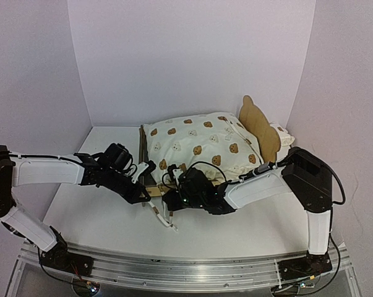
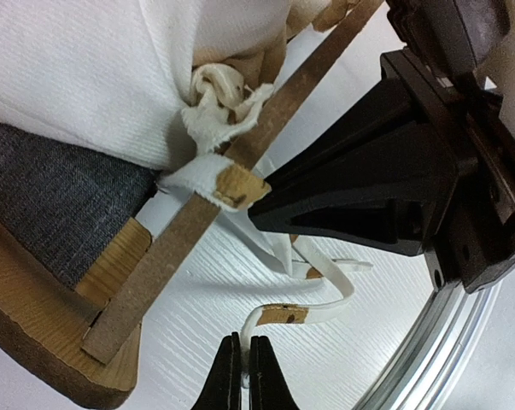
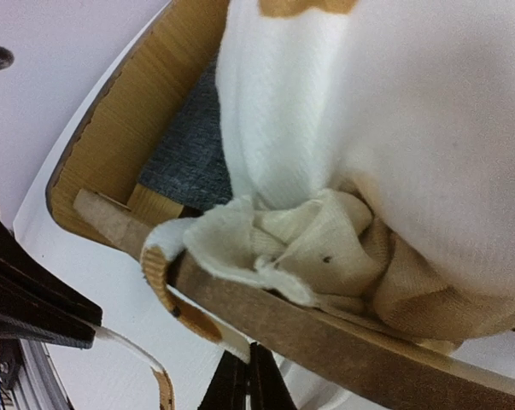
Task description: Set up the pet bed
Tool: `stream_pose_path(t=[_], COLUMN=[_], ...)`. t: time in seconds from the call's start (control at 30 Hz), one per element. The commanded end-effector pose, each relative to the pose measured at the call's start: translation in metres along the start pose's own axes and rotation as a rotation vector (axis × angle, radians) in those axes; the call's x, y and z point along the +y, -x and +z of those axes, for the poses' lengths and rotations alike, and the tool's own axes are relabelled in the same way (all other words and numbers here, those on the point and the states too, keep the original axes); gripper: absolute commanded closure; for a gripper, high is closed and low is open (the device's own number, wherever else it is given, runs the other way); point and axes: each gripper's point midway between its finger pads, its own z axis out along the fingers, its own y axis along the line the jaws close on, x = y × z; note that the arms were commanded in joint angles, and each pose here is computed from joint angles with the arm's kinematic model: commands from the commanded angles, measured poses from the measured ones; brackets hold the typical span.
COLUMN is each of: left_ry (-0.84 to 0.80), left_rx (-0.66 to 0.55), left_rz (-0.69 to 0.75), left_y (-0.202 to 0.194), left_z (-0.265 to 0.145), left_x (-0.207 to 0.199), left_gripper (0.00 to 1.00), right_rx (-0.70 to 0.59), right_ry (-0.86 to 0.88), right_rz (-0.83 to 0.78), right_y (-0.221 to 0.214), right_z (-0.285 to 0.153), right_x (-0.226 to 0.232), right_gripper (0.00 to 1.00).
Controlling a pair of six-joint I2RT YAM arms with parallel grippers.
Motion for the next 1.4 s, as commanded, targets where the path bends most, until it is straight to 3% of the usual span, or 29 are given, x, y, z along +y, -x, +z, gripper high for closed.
stream_pose_path(t=[0.0, 0.17, 0.4, 0.53, 0.67, 0.8, 0.93, 1.1, 1.37], left_ry=[0.015, -0.041, -0.080, -0.122, -0.102, -0.070, -0.072, -0.082, -0.105], left_rx=[-0.079, -0.118, -0.135, -0.201, -0.234, -0.238, -0.251, -0.264, -0.293], left_rz=[0.029, 0.105, 0.194, 0.233, 0.272, 0.287, 0.298, 0.303, 0.321], left_y=[0.026, 0.027, 0.028, 0.034, 0.032, 0.030, 0.031, 0.033, 0.039], left_z=[-0.003, 0.012, 0.026, 0.032, 0.041, 0.048, 0.051, 0.051, 0.049], left_x=[0.002, -0.003, -0.005, -0.010, -0.004, 0.004, 0.004, 0.002, -0.003], left_gripper=[1.00, 1.00, 1.00, 1.00, 1.00, 1.00, 1.00, 1.00, 1.00], right_rx=[-0.025, 0.035, 0.086, 0.114, 0.146, 0.179, 0.170, 0.095, -0.005], right_ry=[0.131, 0.271, 0.331, 0.287, 0.208, 0.111, 0.071, -0.136, -0.130], right_rz=[-0.031, -0.043, -0.017, 0.027, 0.029, -0.008, -0.033, -0.026, -0.121], right_y=[0.019, 0.013, 0.004, -0.005, -0.011, -0.010, -0.004, 0.002, 0.023], right_z=[-0.024, -0.046, -0.051, -0.049, -0.054, -0.076, -0.097, -0.091, -0.043], right_x=[0.033, 0.059, 0.068, 0.055, 0.039, 0.023, 0.012, -0.034, -0.035], right_gripper=[1.00, 1.00, 0.97, 0.81, 0.57, 0.50, 0.51, 0.78, 0.83])
